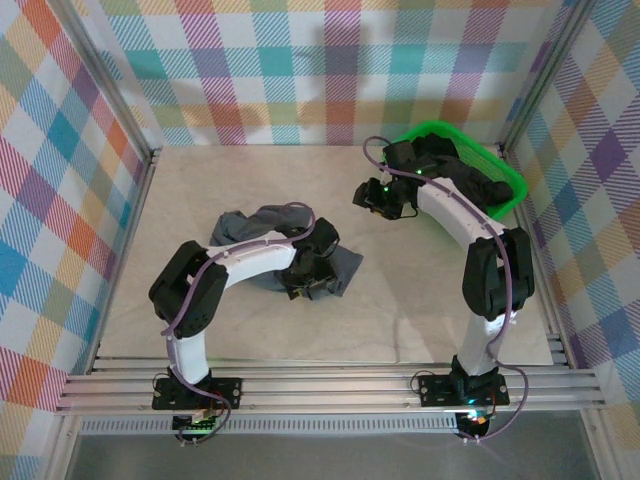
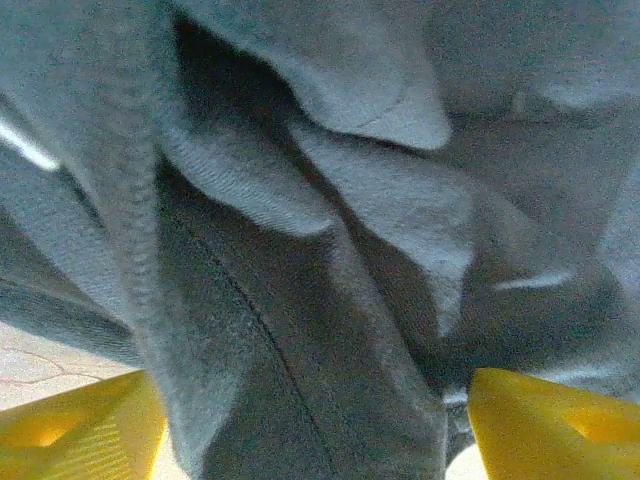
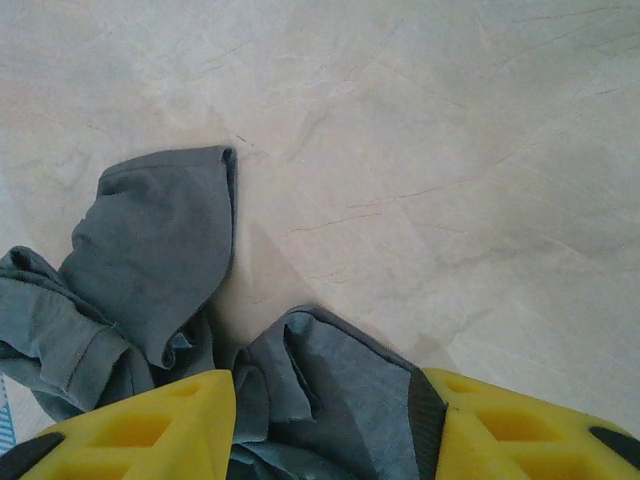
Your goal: Fold and stack the t-shirts
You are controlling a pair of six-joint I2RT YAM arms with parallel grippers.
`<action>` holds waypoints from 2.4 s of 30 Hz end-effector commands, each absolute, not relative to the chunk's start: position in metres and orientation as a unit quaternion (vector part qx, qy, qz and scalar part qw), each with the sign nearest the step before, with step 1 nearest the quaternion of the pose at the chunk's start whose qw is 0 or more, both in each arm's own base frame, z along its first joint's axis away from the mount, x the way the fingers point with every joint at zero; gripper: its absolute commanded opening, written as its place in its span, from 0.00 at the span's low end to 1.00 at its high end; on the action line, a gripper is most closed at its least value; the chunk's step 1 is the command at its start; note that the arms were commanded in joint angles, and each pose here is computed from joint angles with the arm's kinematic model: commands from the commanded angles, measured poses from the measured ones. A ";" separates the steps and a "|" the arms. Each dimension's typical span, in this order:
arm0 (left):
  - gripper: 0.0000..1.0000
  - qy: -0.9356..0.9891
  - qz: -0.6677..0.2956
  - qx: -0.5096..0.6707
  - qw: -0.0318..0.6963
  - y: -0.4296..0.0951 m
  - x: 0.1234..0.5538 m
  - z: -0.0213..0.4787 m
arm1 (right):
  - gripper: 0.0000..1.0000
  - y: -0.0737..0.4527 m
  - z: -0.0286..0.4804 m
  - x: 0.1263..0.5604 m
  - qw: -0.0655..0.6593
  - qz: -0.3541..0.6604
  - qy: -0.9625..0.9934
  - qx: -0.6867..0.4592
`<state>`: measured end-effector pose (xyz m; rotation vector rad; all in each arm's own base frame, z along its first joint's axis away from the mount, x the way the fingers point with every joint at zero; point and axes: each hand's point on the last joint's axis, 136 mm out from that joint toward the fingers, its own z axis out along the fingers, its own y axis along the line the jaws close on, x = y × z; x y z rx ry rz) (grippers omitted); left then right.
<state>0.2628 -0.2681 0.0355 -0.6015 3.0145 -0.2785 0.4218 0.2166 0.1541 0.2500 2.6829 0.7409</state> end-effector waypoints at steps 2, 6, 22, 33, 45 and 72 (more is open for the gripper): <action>0.64 0.967 -0.104 -0.232 0.003 -0.281 0.259 0.031 | 0.50 0.218 0.165 0.415 0.180 0.276 0.942 0.071; 0.00 0.973 -0.062 -0.221 0.034 -0.261 0.263 0.047 | 0.50 0.220 0.160 0.413 0.170 0.281 0.942 0.069; 0.00 0.914 -0.031 -0.352 0.199 -0.056 0.192 0.144 | 0.50 0.360 0.103 0.427 0.082 0.348 0.933 0.044; 0.00 0.898 -0.041 -0.375 0.226 -0.034 0.191 0.158 | 0.50 0.396 0.050 0.401 -0.001 0.314 0.944 0.100; 0.00 0.903 -0.028 -0.363 0.229 -0.028 0.199 0.162 | 0.53 0.379 0.019 0.382 -0.037 0.261 0.954 0.141; 0.00 0.897 -0.011 -0.359 0.259 -0.002 0.235 0.181 | 0.00 0.280 0.160 0.487 0.201 0.272 0.927 0.161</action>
